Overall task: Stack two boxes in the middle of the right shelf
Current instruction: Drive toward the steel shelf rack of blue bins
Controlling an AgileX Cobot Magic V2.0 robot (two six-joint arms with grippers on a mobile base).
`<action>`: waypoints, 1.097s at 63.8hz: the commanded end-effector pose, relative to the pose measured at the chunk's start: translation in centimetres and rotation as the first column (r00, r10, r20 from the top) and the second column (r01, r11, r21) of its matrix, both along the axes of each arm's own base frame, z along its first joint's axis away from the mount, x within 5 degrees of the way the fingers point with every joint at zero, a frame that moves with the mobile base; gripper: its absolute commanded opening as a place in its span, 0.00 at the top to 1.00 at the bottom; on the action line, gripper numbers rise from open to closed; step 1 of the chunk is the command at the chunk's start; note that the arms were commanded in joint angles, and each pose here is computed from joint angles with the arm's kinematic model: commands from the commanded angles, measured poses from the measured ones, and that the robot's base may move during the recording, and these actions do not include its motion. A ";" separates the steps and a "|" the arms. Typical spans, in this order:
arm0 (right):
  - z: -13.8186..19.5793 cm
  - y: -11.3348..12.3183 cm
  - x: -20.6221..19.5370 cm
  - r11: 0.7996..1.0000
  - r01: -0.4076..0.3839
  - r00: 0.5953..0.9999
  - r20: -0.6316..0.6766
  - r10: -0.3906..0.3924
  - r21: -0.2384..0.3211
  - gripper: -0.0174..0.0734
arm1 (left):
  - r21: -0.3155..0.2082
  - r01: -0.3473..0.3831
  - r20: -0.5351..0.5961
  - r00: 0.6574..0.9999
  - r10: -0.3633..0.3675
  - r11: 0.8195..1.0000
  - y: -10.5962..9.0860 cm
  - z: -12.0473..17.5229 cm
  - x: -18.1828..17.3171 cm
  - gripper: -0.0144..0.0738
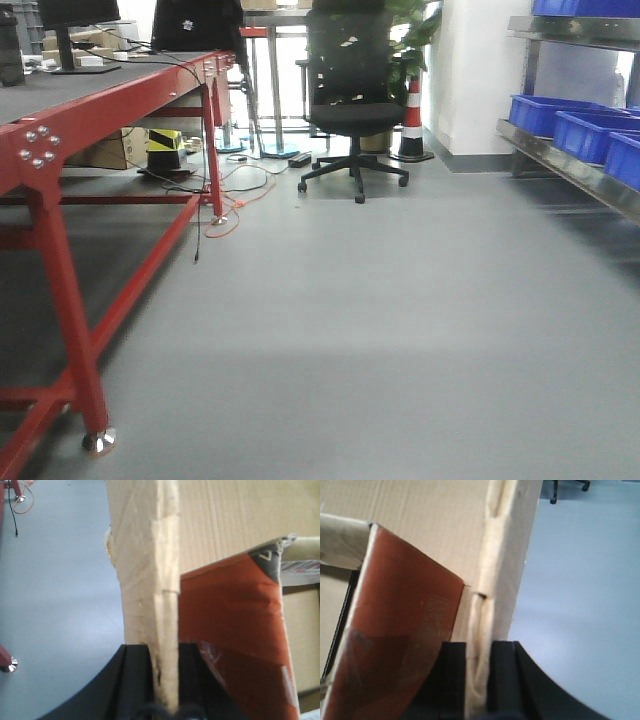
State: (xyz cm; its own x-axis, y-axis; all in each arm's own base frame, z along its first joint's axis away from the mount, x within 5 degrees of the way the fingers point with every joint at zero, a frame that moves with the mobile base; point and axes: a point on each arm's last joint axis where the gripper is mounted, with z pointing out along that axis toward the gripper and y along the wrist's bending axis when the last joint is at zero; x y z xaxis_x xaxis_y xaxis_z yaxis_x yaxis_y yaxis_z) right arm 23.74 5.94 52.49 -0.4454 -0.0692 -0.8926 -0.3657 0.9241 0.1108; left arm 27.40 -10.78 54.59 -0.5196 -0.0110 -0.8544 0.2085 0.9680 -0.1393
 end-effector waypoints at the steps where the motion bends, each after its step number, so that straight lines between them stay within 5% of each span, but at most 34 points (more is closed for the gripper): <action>1: 1.1 -0.1 -0.6 1.000 -0.003 0.998 0.066 0.002 0.017 0.98 | -0.030 0.002 0.078 0.997 0.000 1.000 0.2 1.1 -0.4 0.96; 70: 1.1 -0.1 -0.6 1.000 -0.003 0.998 0.066 0.002 0.017 0.98 | -0.030 0.002 0.078 0.997 0.000 1.000 0.2 1.1 -0.4 0.96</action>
State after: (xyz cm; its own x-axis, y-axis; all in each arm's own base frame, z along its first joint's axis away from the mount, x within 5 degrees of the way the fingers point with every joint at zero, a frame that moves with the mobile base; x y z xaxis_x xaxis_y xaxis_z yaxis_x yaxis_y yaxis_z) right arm 23.74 5.94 52.49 -0.4454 -0.0692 -0.8926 -0.3657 0.9241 0.1108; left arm 27.40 -10.78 54.59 -0.5196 -0.0110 -0.8544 0.2085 0.9680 -0.1393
